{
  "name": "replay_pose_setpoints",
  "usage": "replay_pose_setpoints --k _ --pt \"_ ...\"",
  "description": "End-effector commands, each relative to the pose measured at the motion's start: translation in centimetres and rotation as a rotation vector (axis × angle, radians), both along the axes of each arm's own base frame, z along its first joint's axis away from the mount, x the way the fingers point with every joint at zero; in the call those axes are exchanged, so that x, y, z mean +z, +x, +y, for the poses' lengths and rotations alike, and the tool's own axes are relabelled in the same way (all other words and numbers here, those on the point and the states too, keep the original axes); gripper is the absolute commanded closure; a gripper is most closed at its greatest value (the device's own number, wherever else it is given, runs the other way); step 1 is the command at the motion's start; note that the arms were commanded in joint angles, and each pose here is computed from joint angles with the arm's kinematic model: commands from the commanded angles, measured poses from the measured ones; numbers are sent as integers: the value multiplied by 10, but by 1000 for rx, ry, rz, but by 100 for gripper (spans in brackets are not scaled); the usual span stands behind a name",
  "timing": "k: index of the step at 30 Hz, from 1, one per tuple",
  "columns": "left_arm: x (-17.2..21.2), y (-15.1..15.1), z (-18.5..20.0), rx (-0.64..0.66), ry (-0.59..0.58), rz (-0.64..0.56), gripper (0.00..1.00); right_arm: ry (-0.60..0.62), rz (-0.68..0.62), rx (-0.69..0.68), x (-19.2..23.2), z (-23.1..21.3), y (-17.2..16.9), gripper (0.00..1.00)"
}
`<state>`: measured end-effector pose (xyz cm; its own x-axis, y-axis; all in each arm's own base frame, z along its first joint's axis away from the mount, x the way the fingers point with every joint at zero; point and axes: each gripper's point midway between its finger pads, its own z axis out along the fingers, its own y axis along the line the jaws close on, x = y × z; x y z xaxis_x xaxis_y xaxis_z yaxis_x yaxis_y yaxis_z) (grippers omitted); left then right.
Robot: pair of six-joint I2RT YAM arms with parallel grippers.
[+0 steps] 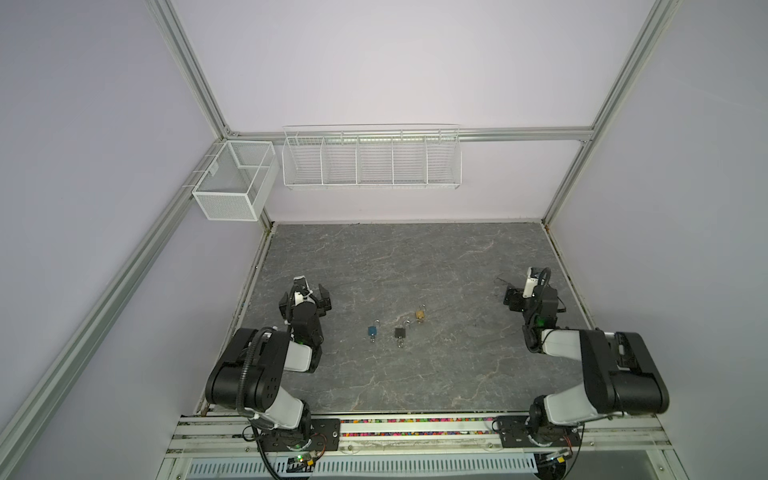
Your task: Unlock with the key
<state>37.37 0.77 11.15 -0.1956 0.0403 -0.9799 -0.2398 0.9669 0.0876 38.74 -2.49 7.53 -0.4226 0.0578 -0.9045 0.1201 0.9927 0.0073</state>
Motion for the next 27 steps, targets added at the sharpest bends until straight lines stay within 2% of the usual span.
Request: replay_pose_setpoints --k 1,2,3,27 --pt "8 24 5 6 -43 44 1 -34 -91 111 17 18 9 12" --pt "6 30 12 -5 -86 59 1 -39 -119 111 20 19 10 12" --pt "5 29 15 -29 -116 54 1 -36 -80 116 19 20 9 12" --pt "6 29 14 -42 -103 41 1 -49 -83 113 18 21 8 12"
